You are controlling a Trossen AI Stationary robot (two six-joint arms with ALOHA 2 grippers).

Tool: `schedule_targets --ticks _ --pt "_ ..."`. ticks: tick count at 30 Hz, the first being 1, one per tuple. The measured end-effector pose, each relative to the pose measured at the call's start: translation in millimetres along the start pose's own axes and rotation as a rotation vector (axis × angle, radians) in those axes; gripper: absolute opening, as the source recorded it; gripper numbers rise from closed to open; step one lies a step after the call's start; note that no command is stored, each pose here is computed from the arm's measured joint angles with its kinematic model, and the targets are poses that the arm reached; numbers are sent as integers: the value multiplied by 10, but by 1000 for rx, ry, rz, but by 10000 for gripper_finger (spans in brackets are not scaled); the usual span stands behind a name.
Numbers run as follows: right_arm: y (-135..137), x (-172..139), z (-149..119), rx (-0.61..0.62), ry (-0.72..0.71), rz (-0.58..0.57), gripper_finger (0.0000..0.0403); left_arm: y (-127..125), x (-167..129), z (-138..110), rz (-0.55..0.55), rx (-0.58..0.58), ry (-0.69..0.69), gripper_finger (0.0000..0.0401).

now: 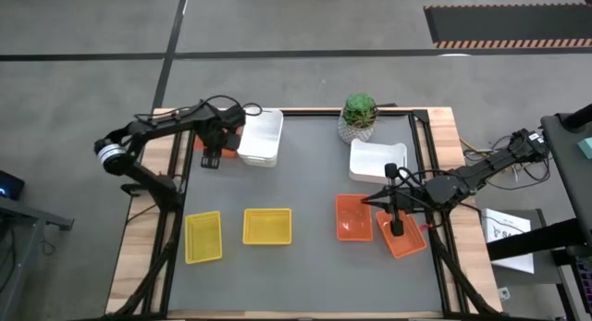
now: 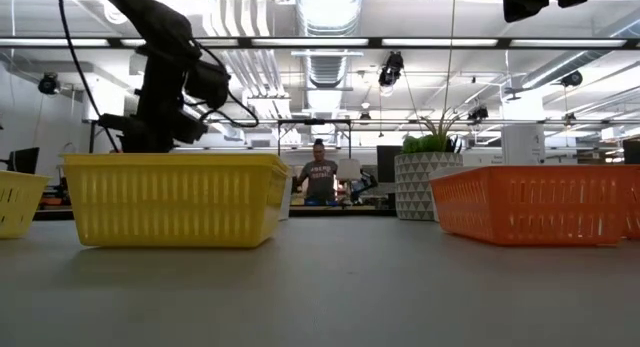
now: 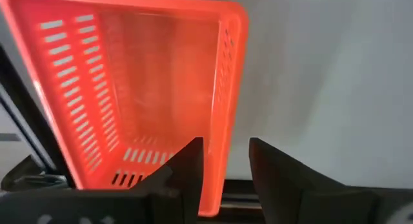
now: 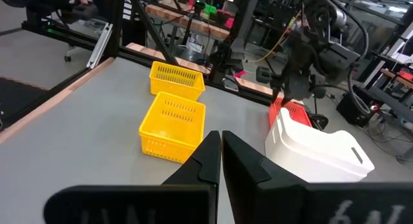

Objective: Stack baskets by color
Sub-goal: Stack the top orange bin on the middle orange bin

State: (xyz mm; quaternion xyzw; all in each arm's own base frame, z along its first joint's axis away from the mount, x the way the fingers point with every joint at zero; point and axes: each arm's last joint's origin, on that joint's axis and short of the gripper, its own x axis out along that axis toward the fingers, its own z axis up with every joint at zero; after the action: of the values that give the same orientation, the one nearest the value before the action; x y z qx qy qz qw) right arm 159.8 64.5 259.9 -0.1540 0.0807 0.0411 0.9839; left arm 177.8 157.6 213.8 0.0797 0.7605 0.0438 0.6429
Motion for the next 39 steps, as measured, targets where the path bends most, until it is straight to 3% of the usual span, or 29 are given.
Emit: schedule_targets --ticks 11,23,27,32,39 --pt "1 0 -6 7 6 1 9 -23 162 -28 -40 37 27 109" --pt "3 -1 -14 10 14 3 9 -34 334 -6 28 44 -12 109" --pt "3 -1 -14 10 13 3 9 -57 368 -22 25 48 9 82" --pt "3 -1 -14 10 13 3 9 -54 377 -34 54 46 43 11" --pt "3 -1 -14 10 13 3 9 -8 286 -92 190 48 184 1"
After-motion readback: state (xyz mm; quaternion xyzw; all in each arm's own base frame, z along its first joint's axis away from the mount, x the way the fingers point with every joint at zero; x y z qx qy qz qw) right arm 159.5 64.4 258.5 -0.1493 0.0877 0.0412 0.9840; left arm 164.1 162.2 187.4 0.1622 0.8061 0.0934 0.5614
